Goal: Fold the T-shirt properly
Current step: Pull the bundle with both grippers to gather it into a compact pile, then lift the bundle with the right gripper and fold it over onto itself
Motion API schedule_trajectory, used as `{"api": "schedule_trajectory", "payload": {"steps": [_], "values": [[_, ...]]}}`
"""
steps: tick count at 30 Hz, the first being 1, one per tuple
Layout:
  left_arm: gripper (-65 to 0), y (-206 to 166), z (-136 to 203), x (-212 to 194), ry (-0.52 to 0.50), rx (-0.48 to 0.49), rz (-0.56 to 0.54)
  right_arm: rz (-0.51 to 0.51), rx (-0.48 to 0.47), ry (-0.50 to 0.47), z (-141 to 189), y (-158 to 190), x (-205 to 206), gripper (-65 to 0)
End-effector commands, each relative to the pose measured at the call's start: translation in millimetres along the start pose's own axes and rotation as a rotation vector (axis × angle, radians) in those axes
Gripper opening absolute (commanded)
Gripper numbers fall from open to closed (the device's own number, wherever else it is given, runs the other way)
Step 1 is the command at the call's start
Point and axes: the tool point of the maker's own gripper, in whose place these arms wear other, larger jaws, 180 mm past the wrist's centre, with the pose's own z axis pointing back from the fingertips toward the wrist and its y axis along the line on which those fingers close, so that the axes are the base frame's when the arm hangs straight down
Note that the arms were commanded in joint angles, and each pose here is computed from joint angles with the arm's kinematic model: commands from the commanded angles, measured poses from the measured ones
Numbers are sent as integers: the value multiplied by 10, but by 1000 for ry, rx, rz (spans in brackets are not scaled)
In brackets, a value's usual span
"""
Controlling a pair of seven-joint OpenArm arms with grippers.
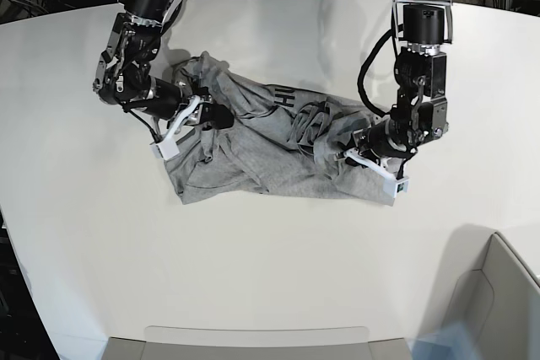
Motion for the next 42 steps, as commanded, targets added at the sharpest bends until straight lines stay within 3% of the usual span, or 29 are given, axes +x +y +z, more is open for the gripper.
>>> {"api": "schedule_trajectory", "payload": {"steps": [1,12,16,18,22,23,32,36,38,42], "values": [[-650,145,-5,-204,88,66,-2,42,-15,90,-36,7,-136,-393],[-650,112,-45,-387,129,63,-26,45,77,-31,-316,292,70,-394],[-650,8,30,-322,102,42,-52,62,92,-31,-345,354,62,-399],[-650,-80,106,-322,103,25,-74,64,91,-34,-342,353,75,-446],[-650,-287,260,-215,78,-13,-113,76,82,-47,-306,341,130,-638],[-650,-307,288,-201,77,-17,-118,85,79,-54,-290,348,161,-650],[-650,-419,373,-117,53,-35,-136,228,-14,-174,111,222,615,-650],[-649,-417,384,-176,97,-34,-140,272,-43,-211,250,135,780,-650],[-618,-437,408,-195,116,-37,-149,286,-59,-225,303,87,885,-650],[-557,-688,603,6,37,-90,-202,314,-79,-231,379,37,998,-650]]}}
